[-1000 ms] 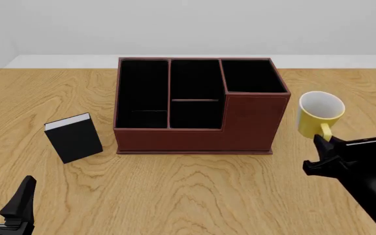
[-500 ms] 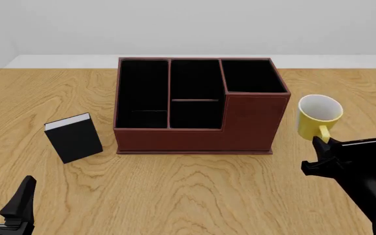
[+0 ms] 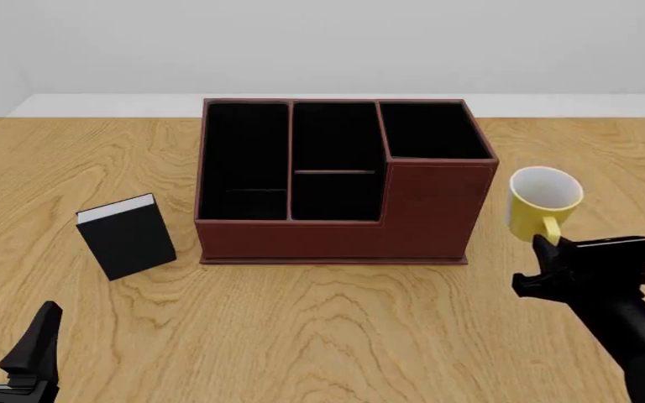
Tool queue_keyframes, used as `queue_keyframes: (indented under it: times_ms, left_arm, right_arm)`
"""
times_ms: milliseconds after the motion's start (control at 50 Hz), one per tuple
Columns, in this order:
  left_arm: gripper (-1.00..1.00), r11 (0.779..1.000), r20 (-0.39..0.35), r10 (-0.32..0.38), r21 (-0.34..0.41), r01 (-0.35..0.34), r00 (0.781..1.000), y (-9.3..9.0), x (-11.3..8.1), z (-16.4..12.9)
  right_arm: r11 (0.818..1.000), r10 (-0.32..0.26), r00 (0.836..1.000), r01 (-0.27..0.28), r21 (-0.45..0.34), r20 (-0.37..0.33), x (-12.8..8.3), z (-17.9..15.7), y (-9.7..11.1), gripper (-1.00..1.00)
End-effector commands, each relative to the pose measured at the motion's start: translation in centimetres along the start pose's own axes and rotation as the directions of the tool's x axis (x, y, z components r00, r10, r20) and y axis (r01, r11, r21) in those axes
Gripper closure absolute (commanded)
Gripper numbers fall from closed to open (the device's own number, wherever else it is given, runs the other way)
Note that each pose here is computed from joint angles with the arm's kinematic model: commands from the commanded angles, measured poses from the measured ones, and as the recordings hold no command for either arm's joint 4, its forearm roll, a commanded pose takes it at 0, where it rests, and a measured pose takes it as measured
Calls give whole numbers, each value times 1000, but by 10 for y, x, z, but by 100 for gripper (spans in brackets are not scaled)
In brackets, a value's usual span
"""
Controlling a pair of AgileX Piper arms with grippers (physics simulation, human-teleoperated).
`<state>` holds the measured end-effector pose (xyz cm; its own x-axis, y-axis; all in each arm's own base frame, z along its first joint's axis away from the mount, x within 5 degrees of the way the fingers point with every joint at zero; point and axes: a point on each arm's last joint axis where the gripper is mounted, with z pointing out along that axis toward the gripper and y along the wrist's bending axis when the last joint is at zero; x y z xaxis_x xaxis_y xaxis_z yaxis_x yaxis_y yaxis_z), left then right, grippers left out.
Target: Pick up the yellow and white mug and place it to the right of the caddy.
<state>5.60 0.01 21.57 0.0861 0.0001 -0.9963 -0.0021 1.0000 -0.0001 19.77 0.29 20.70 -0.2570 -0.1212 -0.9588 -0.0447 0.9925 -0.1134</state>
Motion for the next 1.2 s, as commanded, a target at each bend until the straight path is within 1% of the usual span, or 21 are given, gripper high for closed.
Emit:
queue_keyframes:
  times_ms: [20, 60, 280, 440, 720, 1200]
  left_arm:
    - [-100, 1000, 0, 0, 0, 0, 1000, 0, 0, 0]
    - [-100, 1000, 0, 0, 0, 0, 1000, 0, 0, 0]
    - [-100, 1000, 0, 0, 0, 0, 1000, 0, 0, 0]
    - [-100, 1000, 0, 0, 0, 0, 1000, 0, 0, 0]
    - [-100, 1000, 0, 0, 0, 0, 1000, 0, 0, 0]
    - [-100, 1000, 0, 0, 0, 0, 1000, 0, 0, 0]
  right_arm:
    - [1000, 15, 1000, -15, 13, -3, 4, 8, -2, 100]
    - [1000, 9, 1000, -9, 17, -4, 5, 8, -3, 100]
    - [1000, 22, 1000, -22, 21, -20, 14, 19, -3, 100]
    - [1000, 19, 1000, -19, 22, -19, 14, 20, -4, 100]
    - [999, 23, 999, -22, 26, -38, 26, 27, -4, 100]
    - [999, 28, 997, -25, 40, -66, 38, 42, -7, 100]
